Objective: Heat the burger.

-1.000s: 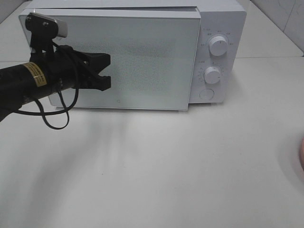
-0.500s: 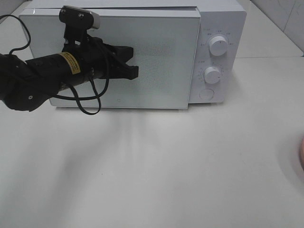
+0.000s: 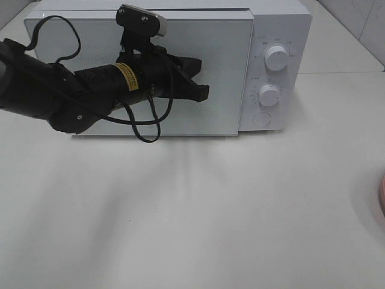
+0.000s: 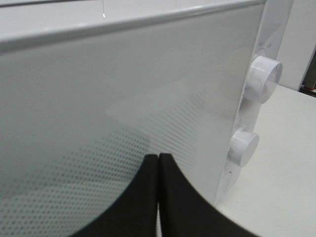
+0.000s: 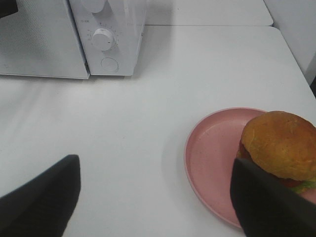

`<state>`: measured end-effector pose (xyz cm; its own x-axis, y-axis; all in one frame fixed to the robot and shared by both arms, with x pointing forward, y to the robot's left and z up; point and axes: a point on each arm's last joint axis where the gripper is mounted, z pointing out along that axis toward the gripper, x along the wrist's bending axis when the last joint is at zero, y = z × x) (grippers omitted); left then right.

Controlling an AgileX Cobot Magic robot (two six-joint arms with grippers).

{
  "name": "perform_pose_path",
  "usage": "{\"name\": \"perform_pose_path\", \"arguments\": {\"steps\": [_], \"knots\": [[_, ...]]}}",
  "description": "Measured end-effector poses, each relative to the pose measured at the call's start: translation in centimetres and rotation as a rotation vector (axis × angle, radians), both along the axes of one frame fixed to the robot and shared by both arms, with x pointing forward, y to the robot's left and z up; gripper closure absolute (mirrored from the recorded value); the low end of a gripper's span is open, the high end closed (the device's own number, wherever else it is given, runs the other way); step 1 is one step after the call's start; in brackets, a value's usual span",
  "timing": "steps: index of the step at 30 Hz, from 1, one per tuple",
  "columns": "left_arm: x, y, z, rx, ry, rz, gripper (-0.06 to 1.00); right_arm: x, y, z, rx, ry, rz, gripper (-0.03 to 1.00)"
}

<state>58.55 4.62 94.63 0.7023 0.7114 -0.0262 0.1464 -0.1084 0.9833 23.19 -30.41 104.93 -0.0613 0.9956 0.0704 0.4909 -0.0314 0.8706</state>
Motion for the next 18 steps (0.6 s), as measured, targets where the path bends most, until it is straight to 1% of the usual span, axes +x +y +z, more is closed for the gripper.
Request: {"name": "perform_pose_path", "arguments": {"steps": [3,7,8,9,18], "knots": [[0.4,-0.7,-0.1,-0.006,0.000,-0.002,0.94,0.0,0.0,0.0,0.000,0.000,0.000,0.21],[0.7,-2.1,0.0,0.002,0.032,0.006,0.94,0.0,0.0,0.0,0.000,0.000,0.000,0.21],[0.7,-2.1,0.0,0.002,0.032,0.006,0.94,0.0,0.0,0.0,0.000,0.000,0.000,0.21],[1.3,-2.4,0.1,-0.012,0.041,0.023,0.94,0.0,0.0,0.0,0.000,0.000,0.000,0.21],[1.4,-3.5,0.1,-0.009,0.081,0.033,0.94,0.0,0.0,0.0,0.000,0.000,0.000,0.21]]}}
